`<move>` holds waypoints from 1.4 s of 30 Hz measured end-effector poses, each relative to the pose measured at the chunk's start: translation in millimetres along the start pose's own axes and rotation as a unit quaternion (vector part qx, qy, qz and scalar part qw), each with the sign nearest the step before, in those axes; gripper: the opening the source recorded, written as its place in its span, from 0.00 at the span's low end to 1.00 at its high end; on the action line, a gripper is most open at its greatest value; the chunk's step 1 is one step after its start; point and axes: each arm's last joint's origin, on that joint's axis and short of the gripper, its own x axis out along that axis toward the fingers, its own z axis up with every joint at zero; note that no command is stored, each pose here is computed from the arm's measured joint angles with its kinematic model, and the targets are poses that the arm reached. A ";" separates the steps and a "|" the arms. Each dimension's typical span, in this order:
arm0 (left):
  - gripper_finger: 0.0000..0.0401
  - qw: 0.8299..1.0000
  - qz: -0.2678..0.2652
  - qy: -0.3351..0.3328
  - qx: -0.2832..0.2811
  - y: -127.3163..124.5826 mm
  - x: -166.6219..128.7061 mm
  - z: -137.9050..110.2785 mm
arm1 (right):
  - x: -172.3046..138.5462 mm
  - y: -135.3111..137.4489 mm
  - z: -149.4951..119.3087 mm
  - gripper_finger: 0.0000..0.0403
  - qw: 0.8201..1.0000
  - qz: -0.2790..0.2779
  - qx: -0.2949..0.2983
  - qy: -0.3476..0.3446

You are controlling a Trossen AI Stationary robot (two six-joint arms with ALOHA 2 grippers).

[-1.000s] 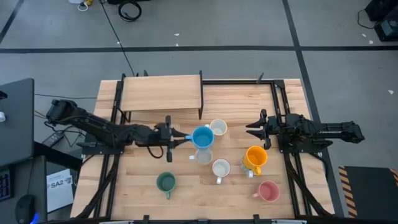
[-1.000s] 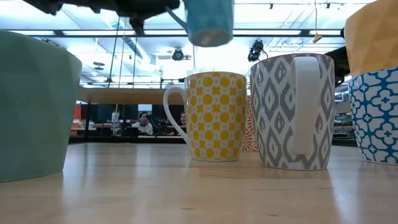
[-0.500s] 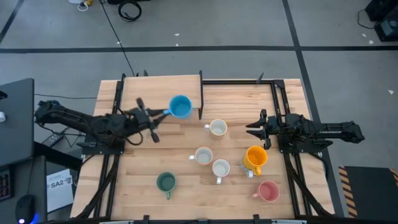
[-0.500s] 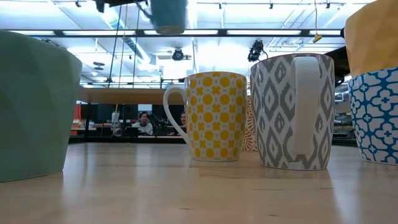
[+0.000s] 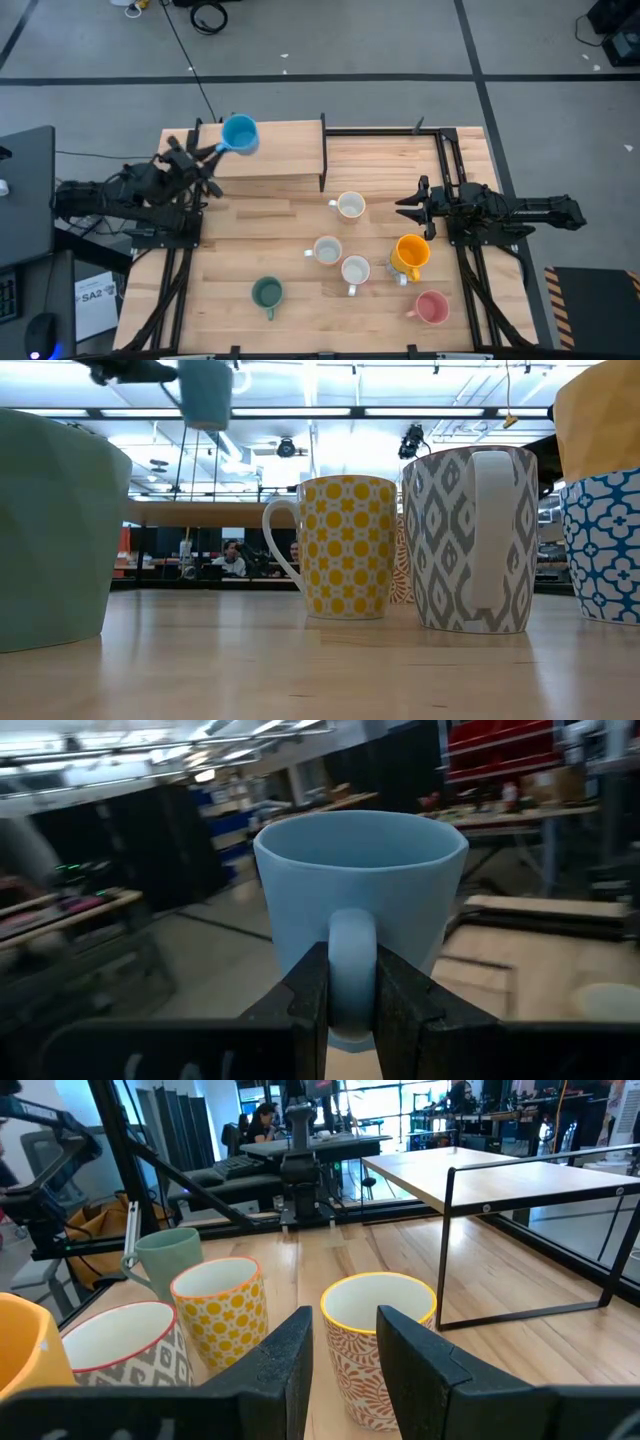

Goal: Place coffee mugs
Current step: Put the blue mug on the shelf

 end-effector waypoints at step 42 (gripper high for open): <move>0.14 0.945 0.221 0.239 0.011 57.1 44.7 -57.9 | 0.0 0.0 -0.1 0.29 1.000 0.000 0.000 0.000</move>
